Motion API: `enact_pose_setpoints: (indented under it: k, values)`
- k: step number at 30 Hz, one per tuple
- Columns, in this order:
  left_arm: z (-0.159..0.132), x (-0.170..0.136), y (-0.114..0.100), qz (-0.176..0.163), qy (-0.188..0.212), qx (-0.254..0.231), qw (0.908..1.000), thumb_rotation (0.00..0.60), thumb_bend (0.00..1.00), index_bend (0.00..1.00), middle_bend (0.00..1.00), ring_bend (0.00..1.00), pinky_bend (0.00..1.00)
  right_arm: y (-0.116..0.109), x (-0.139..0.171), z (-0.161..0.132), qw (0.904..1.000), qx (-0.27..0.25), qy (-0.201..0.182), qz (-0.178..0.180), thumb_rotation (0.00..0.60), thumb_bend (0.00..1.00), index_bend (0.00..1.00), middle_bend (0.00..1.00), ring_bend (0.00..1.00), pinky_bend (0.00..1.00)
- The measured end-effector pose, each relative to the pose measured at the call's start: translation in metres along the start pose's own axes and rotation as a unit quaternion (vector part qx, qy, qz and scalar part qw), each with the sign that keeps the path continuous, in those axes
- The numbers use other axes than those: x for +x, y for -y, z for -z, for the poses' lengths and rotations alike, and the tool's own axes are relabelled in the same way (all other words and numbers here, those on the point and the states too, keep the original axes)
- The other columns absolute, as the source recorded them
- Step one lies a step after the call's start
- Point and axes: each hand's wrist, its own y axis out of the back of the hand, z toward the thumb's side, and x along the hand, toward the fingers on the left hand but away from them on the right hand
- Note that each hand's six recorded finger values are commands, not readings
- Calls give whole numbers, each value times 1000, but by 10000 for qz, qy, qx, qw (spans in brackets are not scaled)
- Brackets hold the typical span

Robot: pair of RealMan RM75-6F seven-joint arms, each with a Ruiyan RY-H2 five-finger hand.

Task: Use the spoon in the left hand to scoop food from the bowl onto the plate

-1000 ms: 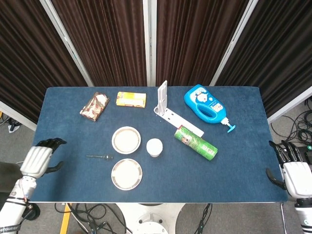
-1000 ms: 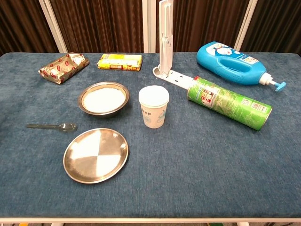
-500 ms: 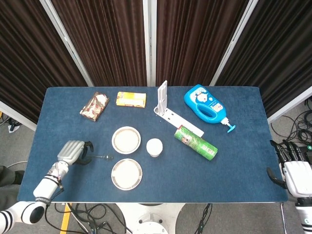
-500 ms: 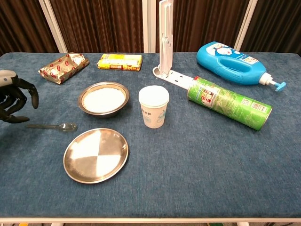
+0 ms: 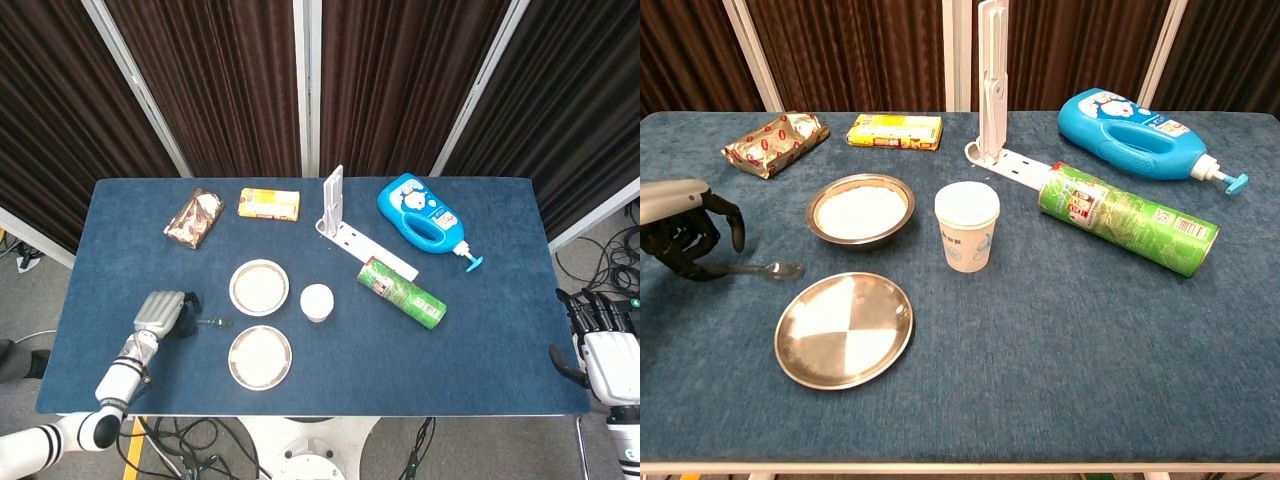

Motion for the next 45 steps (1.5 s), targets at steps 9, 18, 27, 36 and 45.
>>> enact_pose_setpoints:
  k: [9,18,27,36,45]
  values:
    - [1,2,4,65,-105,-34,9999,600,398,541,915,874,994,0,2,0,10000,8,21,-13,600,279,38,174,0,0]
    - [2,2,7,57,-158,-146,9998,600,369,553,916,874,994,-1,3,2,10000,11,55,-7,600,279,39,174,0,0]
    - [3,4,9,58,-211,-188,9996,600,365,568,917,875,994,-3,4,2,10000,17,63,8,600,279,38,174,0,0]
    - [3,4,9,97,-221,-172,9996,600,388,578,917,875,994,-4,5,2,10000,20,66,21,600,279,39,175,0,0]
    - [6,5,12,145,-256,-163,9994,600,402,579,918,876,994,-4,5,0,10000,9,48,38,600,279,39,177,0,0]
